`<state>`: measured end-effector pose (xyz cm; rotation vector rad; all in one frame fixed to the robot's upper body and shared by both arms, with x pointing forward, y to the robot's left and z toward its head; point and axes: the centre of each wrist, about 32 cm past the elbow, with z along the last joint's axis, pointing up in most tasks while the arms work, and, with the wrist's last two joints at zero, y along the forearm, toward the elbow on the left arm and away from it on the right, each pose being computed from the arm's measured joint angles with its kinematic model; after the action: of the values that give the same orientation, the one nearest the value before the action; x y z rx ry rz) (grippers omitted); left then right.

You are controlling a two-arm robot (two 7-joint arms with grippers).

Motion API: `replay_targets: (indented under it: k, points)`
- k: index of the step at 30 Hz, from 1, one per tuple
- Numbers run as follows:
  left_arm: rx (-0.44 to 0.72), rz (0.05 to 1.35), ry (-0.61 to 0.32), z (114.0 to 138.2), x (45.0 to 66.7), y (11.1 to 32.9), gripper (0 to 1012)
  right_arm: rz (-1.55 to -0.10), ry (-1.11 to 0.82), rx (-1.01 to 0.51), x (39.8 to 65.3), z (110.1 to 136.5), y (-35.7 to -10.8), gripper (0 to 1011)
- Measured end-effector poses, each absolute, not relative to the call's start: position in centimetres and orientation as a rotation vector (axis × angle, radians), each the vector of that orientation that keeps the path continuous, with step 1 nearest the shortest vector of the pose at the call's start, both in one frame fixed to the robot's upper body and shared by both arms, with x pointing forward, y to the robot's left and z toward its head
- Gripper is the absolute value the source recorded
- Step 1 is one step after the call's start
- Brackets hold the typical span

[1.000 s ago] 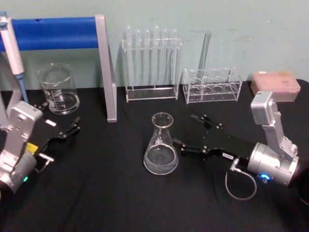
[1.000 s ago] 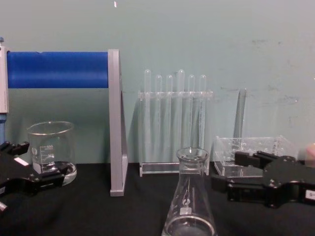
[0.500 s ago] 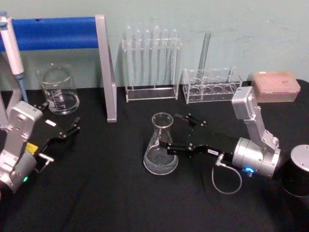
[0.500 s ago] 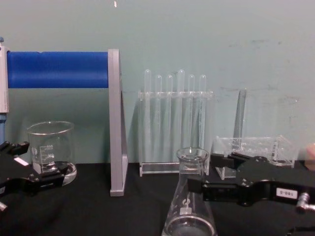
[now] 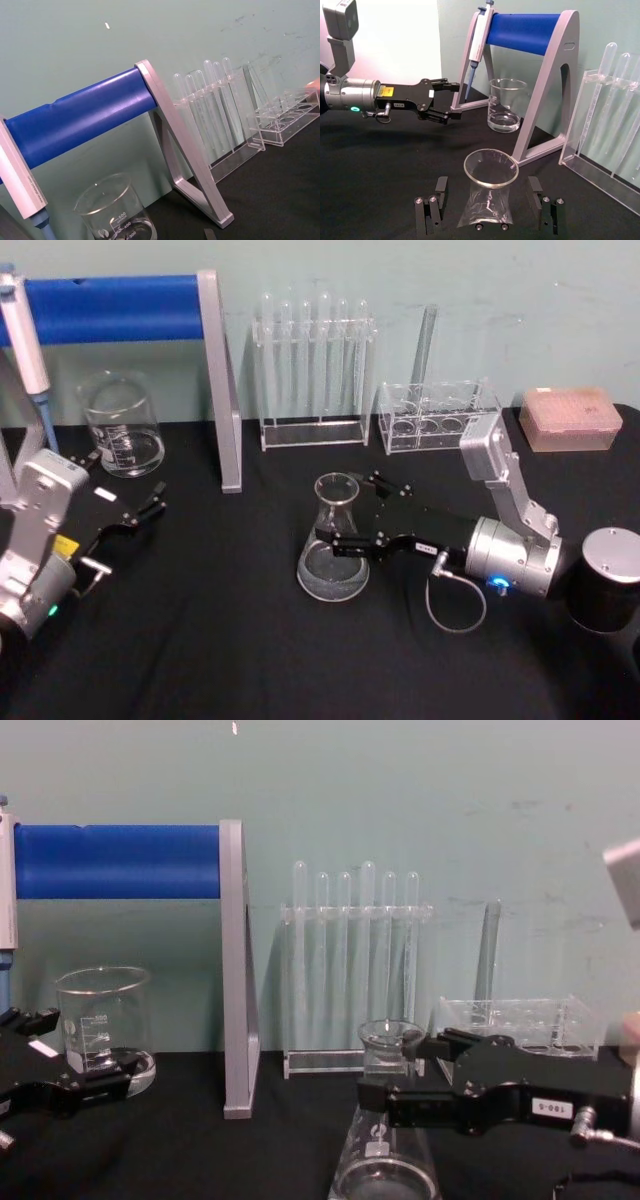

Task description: Grasp the erlenmeyer flask with one hand, shake it three times, then place it back.

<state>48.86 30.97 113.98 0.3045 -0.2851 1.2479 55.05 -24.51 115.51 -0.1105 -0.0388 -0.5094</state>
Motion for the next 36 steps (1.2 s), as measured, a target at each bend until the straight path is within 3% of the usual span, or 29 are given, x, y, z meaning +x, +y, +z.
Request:
replay_targets:
  k: [36]
  points:
    - [0.304, 1.248, -0.285, 113.98, 48.86, 30.97, 1001, -0.513, -0.047, -0.115, 55.31, 115.49, -23.86, 1000]
